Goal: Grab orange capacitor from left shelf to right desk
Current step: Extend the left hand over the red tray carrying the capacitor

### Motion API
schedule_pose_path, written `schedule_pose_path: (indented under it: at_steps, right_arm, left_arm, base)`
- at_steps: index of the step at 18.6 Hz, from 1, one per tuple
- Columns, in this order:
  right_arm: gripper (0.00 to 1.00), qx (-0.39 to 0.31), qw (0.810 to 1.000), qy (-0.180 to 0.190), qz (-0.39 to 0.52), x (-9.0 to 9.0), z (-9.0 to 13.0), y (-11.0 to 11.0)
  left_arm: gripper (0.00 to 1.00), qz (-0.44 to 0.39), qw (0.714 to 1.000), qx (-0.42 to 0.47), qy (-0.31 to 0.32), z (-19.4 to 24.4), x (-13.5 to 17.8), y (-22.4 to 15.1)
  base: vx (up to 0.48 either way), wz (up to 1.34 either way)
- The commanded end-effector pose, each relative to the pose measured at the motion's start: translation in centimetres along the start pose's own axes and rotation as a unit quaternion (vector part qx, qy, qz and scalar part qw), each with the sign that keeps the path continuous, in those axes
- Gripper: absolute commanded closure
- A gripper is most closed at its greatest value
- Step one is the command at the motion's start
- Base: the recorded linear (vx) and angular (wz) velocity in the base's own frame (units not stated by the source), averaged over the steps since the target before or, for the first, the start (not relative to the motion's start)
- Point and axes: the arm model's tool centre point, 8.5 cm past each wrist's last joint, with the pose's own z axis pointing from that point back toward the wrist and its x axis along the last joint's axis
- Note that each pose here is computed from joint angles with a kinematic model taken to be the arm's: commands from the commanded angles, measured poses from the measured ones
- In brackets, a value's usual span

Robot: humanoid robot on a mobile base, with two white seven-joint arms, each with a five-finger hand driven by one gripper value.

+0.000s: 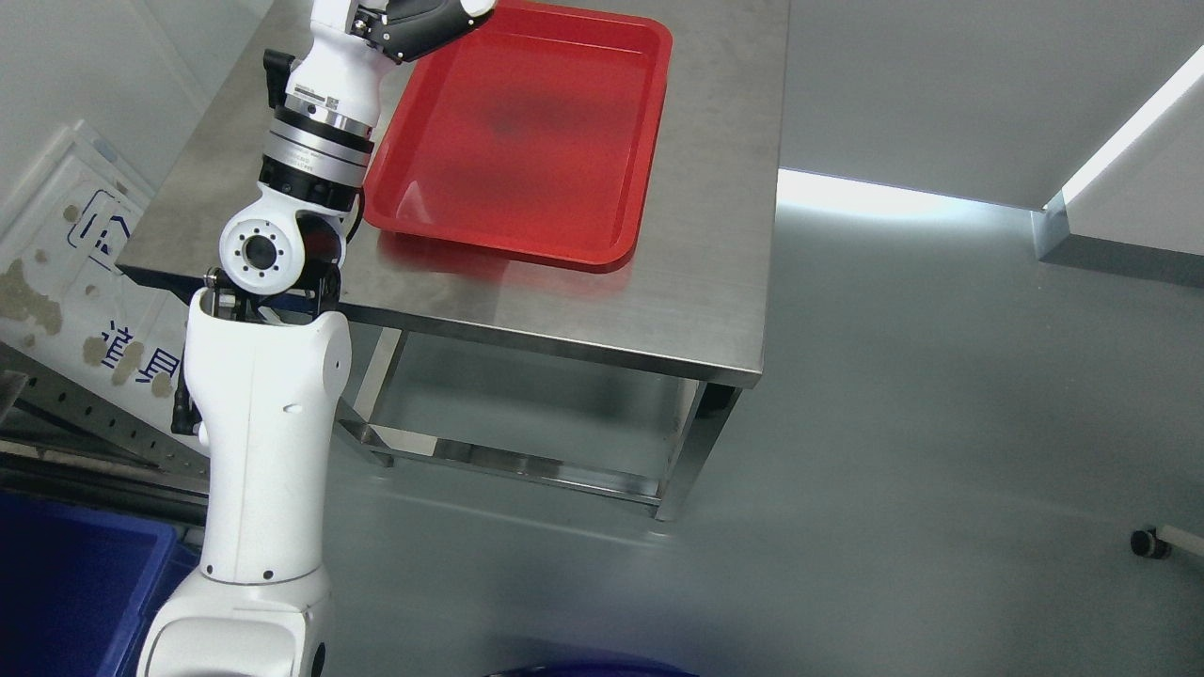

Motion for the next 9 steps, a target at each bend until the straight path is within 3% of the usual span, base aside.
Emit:
schedule_pose_path:
  at_steps: [1,5,9]
  right_arm:
    - [0.0,-0.009,1.0,-0.018,-0.005,1.3,0.0,-1.1]
    - [0.0,-0.009,1.0,-0.018,-0.005,1.3,0.0,-1.1]
    - [0.0,-0.009,1.0,-0.018,-0.005,1.3,0.0,-1.1]
  left_arm:
    - [0.98,-0.021,0.999,-0.027,0.027,0.0,-0.7,-0.6]
    - [0.98,-0.031,0.996,-0.057,0.063,-0.9,-1.2,-2.5]
    - [0.98,-0.069,0.987,-0.088,0.113,-0.4,-3.8,-4.3]
  base:
    - [0.054,0.03]
    - [0.039,0.01]
    - [0.004,0.0]
